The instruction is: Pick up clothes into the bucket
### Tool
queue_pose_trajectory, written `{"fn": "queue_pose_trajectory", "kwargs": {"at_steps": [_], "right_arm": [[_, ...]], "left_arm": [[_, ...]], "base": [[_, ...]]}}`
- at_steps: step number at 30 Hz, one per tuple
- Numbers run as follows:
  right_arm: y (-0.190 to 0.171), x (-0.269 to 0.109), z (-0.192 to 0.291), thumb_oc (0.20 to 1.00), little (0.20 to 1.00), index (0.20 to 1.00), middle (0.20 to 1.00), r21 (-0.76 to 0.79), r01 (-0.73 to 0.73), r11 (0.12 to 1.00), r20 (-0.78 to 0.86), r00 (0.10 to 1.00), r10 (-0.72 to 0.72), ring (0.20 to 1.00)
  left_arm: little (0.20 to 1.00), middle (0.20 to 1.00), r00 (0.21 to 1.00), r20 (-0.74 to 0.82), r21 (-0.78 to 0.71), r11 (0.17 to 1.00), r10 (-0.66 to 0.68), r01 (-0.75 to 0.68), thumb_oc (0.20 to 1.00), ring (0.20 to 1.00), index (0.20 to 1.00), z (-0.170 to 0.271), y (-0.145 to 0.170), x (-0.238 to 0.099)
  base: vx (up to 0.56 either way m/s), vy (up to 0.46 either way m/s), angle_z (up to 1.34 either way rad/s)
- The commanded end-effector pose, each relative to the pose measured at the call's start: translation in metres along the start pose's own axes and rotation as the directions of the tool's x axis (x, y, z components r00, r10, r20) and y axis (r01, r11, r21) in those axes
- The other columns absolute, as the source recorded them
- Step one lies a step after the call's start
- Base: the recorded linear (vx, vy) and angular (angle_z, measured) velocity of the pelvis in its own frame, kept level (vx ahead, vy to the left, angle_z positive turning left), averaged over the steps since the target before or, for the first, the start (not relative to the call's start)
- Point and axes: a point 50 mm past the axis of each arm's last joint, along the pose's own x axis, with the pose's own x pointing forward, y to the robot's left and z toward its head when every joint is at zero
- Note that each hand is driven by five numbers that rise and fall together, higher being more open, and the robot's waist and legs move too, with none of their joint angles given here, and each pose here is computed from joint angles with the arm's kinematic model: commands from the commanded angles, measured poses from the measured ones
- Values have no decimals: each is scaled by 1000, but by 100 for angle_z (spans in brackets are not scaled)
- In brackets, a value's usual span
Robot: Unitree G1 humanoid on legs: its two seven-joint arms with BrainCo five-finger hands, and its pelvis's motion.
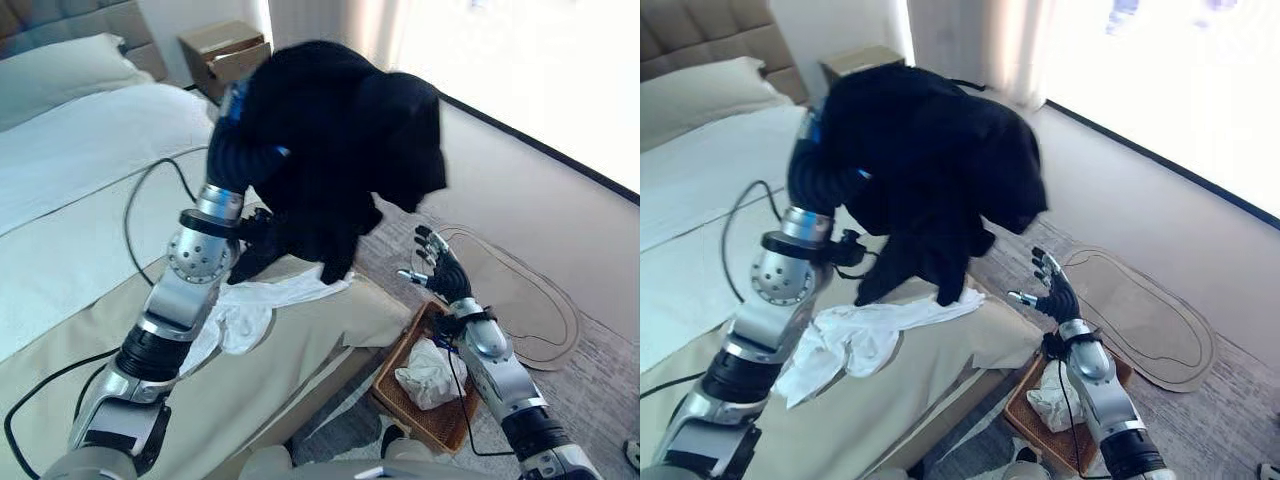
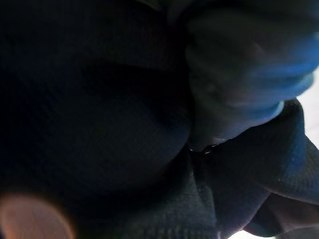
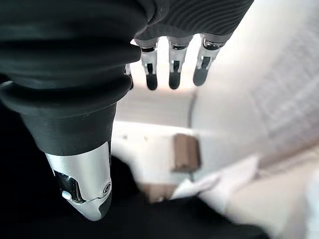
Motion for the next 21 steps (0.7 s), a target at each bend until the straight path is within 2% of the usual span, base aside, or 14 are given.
{"fn": "queue_pose_trajectory", "kwargs": {"at_steps": [1, 4, 7, 12, 16, 20, 21], "right_arm": [[10, 16, 37, 1000, 1000, 1000, 1000, -24, -35, 999, 181, 983, 39, 1000], [9, 22, 44, 1000, 1000, 1000, 1000, -79, 1, 997, 211, 977, 16, 1000], [1, 28, 55, 1000, 1000, 1000, 1000, -60, 90, 994, 259, 963, -72, 1000], [-2, 28, 58, 1000, 1000, 1000, 1000, -14, 112, 994, 273, 956, -103, 1000], [7, 29, 56, 1000, 1000, 1000, 1000, 15, 53, 998, 258, 964, -55, 1000], [28, 32, 50, 1000, 1000, 1000, 1000, 91, -74, 993, 226, 973, 51, 1000], [36, 32, 50, 664, 664, 664, 664, 106, -126, 986, 226, 969, 99, 664]], "left_arm": [[200, 200, 989, 147, -114, 993, -19, 36, 200, 200, 200, 23, -6, 22], [200, 200, 991, 123, -162, 985, -43, 63, 200, 200, 200, 16, -20, 26], [200, 200, 995, 83, -182, 980, -62, 76, 200, 200, 200, 7, -30, 25], [200, 200, 997, 43, -259, 963, -61, 70, 200, 200, 200, -1, -39, 24], [200, 200, 995, 50, -306, 947, -87, 99, 200, 200, 200, 0, -50, 27], [200, 200, 990, 75, -350, 926, -119, 138, 200, 200, 200, 4, -62, 33], [200, 200, 988, 80, -355, 922, -132, 152, 200, 200, 200, 5, -66, 35]], "base": [[13, -15, -23], [24, -14, -28], [16, -14, -15], [9, -14, -4], [0, 0, 0], [0, 0, 0], [0, 0, 0]]}}
